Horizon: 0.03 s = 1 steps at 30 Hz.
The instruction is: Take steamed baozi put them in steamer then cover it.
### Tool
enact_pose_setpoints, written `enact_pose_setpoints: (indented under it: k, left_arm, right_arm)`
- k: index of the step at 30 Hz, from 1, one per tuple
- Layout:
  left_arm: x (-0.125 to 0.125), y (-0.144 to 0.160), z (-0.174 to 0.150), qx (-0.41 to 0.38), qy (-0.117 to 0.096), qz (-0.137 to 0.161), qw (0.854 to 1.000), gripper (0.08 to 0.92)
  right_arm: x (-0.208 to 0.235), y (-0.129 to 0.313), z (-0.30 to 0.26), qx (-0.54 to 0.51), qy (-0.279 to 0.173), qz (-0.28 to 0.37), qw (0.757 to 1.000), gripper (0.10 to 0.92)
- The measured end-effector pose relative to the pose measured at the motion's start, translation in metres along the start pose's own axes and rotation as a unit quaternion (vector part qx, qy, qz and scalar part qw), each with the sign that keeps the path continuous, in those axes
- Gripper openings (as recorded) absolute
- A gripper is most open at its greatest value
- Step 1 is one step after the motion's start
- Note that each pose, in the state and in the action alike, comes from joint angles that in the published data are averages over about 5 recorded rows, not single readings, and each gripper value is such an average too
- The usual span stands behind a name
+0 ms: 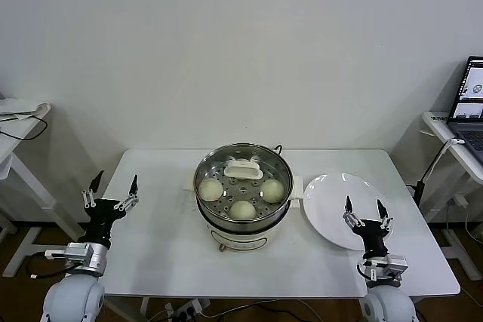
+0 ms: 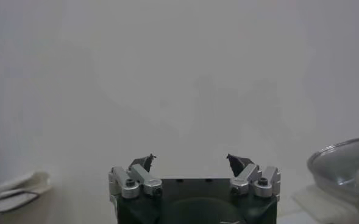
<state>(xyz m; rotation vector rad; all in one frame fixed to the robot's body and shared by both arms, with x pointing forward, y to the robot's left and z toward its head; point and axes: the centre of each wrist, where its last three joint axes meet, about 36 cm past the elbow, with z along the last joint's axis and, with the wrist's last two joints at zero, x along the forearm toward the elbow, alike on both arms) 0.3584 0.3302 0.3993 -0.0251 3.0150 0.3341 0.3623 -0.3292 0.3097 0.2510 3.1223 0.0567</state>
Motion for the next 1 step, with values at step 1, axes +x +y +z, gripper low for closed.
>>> enact_pose_setpoints:
  k: [1]
  left_arm:
    - [0.0002, 0.0004, 0.0006, 0.001, 0.000, 0.000, 1.000, 0.823]
  right_arm:
    - [0.0001, 0.0000, 0.0001, 0.000, 0.000, 0.000, 1.000, 0.823]
